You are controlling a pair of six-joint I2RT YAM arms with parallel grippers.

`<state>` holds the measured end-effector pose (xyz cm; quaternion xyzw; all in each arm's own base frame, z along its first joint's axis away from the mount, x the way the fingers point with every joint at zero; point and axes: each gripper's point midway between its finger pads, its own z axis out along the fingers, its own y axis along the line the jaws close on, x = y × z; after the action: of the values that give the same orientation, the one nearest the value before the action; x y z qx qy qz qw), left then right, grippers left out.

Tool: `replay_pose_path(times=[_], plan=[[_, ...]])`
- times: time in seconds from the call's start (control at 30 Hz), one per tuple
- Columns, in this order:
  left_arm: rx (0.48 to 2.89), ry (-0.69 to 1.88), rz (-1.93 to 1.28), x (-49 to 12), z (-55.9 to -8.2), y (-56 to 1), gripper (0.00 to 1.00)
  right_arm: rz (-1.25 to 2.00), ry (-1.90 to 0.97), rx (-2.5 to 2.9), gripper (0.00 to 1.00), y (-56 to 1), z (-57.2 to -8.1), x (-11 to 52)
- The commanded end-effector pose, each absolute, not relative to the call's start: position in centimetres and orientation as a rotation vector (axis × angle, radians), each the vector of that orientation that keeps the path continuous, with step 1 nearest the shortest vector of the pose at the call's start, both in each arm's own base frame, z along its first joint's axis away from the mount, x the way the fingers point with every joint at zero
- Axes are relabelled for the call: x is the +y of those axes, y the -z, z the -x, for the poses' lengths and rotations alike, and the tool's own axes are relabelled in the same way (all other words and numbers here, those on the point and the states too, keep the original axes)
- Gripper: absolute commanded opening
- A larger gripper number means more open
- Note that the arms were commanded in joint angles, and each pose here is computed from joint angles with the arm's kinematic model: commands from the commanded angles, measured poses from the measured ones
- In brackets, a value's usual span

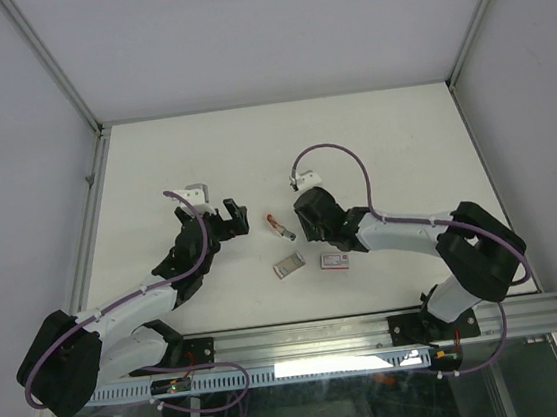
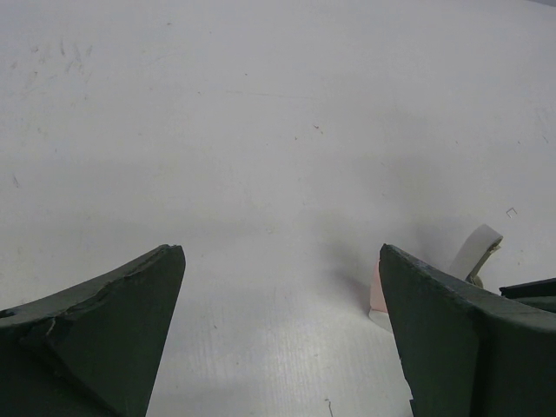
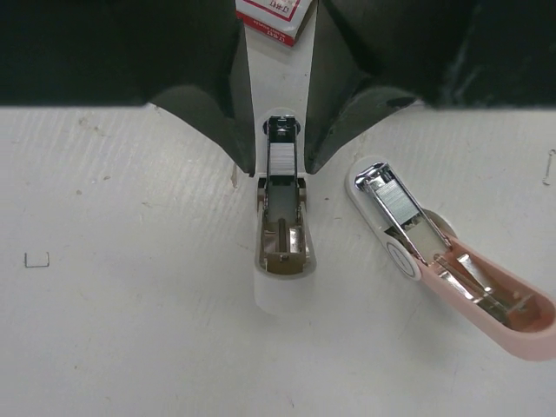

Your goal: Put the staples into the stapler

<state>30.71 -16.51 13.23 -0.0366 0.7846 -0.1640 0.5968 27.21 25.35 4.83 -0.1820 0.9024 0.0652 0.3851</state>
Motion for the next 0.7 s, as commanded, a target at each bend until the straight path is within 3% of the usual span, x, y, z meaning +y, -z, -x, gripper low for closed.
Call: replay_pose_path(times=[0.0,0.67], plan=[[1.744,0.405,0.104,-16.6,-31.1,-15.4,0.99,0.366,-0.267,2.186,0.32,-9.9,-28.4,26.7],[1.744,0.402,0.104,-16.5,-31.1,-15.3,0.99,0.339,-0.200,2.258,0.31,-7.6,-30.0,26.4]])
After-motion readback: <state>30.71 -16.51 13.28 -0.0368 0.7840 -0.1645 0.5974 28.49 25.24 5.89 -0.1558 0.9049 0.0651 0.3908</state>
